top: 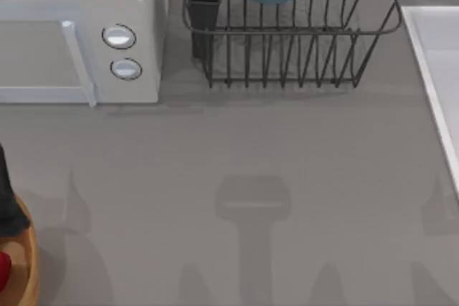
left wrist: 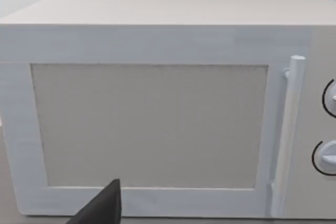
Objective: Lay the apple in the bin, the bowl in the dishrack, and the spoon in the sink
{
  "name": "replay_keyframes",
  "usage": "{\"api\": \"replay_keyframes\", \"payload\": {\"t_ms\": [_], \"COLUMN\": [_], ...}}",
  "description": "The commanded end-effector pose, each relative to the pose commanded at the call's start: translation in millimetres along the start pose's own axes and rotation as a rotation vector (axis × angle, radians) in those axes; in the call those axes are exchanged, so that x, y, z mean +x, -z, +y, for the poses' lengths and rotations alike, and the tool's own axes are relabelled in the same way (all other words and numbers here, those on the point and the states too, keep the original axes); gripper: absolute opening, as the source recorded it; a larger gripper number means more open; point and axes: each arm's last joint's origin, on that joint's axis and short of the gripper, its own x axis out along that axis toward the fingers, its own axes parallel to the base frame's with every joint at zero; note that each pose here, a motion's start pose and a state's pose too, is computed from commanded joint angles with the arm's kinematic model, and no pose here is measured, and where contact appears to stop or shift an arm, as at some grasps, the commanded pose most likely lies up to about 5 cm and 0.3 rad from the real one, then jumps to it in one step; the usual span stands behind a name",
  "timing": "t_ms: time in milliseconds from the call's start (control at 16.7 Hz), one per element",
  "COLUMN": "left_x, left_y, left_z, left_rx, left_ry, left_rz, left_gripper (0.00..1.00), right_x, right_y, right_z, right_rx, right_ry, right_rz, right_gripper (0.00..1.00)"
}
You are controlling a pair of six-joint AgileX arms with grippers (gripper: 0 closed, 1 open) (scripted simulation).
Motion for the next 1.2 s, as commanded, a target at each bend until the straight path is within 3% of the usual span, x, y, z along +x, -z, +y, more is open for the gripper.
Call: {"api": "replay_keyframes", "payload": {"t_ms": [180,420,780,1020,1200], "left_x": [0.0,0.0,0.0,0.0,0.0], "left_y": [0.0,0.0,0.0,0.0,0.0], "left_z": [0.0,0.0,0.0,0.0,0.0], "left_rx": [0.0,0.0,0.0,0.0,0.0], "left_ry": [0.0,0.0,0.0,0.0,0.0], "left_rz": [0.0,0.0,0.0,0.0,0.0], "left_gripper": [1.0,1.0,1.0,1.0,1.0], "right_x": [4.7,25.3,71.4,95.5,104.7], "right_y": [-13.3,-26.3,-30.7,-31.7,-31.2], "right_z": [-2.5,-7.6,-18.2,-24.6,-27.0], "right_rx": [-0.088,-0.23,-0.376,-0.409,-0.414], "right_ry": [0.001,-0.049,-0.258,-0.396,-0.448], "right_rz": [0.185,0.582,1.16,1.37,1.434], "right_gripper": [1.0,1.0,1.0,1.0,1.0]}}
